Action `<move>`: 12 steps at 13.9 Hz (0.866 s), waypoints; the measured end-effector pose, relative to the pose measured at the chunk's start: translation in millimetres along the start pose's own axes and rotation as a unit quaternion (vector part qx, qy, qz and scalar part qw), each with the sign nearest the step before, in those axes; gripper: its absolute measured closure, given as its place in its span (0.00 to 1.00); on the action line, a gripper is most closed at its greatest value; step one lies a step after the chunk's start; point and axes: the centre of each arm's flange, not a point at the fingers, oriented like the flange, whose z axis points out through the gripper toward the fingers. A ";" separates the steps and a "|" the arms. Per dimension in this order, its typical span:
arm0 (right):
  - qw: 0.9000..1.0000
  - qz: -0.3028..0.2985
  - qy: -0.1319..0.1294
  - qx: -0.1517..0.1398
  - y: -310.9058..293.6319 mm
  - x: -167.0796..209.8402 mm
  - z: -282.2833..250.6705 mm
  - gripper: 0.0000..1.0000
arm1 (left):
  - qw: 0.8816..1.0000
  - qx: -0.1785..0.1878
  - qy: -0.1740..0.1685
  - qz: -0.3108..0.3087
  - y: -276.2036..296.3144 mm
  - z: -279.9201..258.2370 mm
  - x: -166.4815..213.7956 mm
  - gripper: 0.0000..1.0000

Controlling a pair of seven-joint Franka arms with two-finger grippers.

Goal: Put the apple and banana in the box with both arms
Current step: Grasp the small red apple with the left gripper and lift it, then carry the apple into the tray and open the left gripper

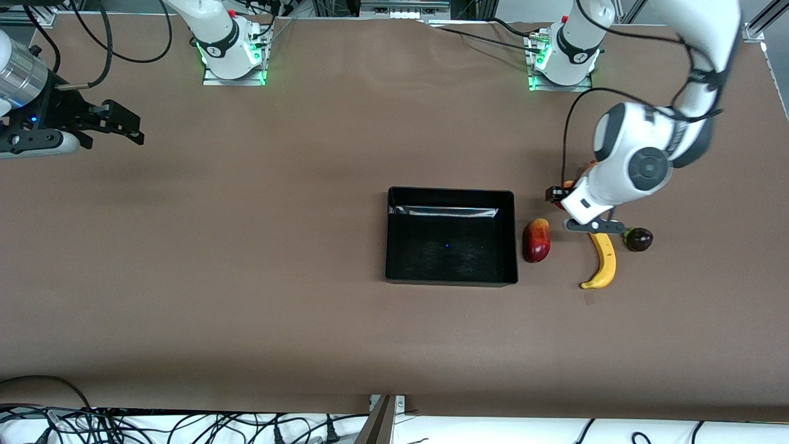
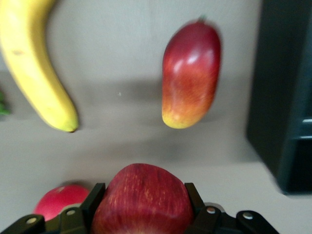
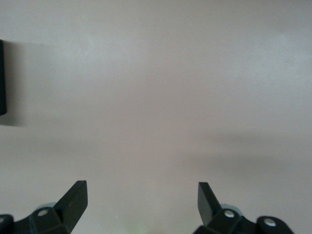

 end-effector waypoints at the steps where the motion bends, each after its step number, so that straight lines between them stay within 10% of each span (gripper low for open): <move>1: 1.000 -0.001 0.000 -0.003 -0.8 0.2 0.0 0.00 | 1.000 -0.001 0.009 -0.011 8.4 -26.7 7.3 0.30; 7: 0.999 -0.007 0.020 -0.025 -1.9 4.3 -13.9 0.00 | 0.993 -0.021 0.007 -0.113 162.0 10.5 26.6 0.30; 12: 0.999 -0.011 0.016 -0.027 -6.2 12.9 -7.0 0.00 | 0.991 -0.024 0.010 -0.132 171.7 86.7 54.0 0.30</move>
